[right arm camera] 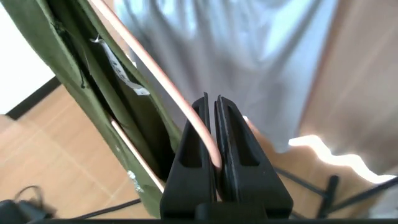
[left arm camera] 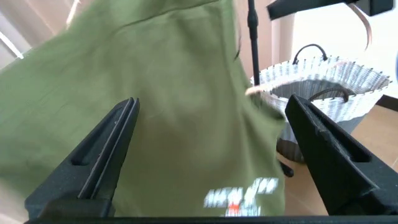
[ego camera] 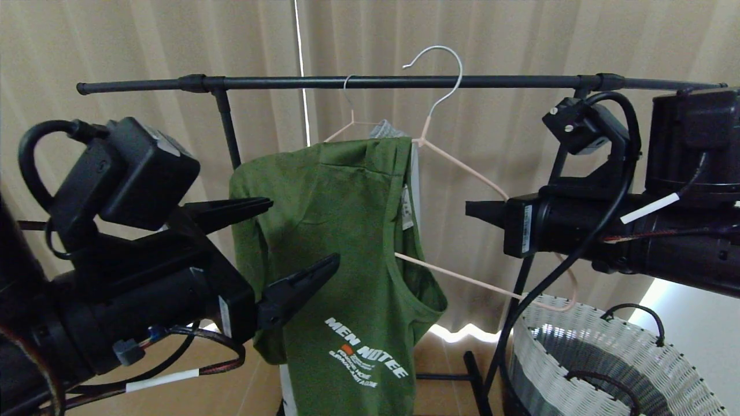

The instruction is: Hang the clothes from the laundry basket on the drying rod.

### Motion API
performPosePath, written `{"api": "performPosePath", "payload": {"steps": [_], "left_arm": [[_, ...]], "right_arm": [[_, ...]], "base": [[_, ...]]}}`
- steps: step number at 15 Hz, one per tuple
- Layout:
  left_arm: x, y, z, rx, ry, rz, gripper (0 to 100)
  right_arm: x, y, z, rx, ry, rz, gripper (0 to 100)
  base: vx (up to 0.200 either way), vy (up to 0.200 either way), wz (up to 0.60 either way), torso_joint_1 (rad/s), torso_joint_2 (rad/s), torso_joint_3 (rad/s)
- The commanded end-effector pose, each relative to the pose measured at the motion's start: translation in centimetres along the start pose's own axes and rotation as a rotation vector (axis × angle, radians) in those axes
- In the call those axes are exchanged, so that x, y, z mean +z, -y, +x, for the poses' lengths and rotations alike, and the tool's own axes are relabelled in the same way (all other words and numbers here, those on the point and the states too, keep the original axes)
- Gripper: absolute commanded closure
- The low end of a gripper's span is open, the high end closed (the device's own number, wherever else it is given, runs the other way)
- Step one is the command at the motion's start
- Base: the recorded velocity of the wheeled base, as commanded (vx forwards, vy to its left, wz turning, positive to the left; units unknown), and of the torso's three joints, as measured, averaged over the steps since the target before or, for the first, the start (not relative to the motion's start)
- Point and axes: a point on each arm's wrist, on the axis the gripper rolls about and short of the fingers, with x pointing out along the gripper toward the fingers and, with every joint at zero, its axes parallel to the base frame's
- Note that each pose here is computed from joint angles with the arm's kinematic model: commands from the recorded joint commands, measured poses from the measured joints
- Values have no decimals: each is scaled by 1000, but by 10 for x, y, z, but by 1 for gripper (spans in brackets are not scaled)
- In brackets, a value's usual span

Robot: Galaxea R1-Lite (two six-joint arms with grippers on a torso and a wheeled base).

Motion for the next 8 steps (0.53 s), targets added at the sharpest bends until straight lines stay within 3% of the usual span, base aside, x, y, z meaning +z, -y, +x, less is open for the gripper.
{"api": "performPosePath", "payload": {"steps": [1, 4, 8], "left_arm": [[1, -3, -14, 21, 23, 12, 0], [-10, -20, -20, 111, -17, 123, 0], [0, -23, -19, 131, 35, 132, 0]], "right_arm": [[0, 10, -14, -28, 19, -12, 100], [-3, 25, -25, -81, 24, -49, 100], [-15, 37, -30, -126, -12, -155, 100]], "base": [[0, 0, 0, 0, 0, 0], [0, 0, 0, 0, 0, 0], [0, 0, 0, 0, 0, 0]]}}
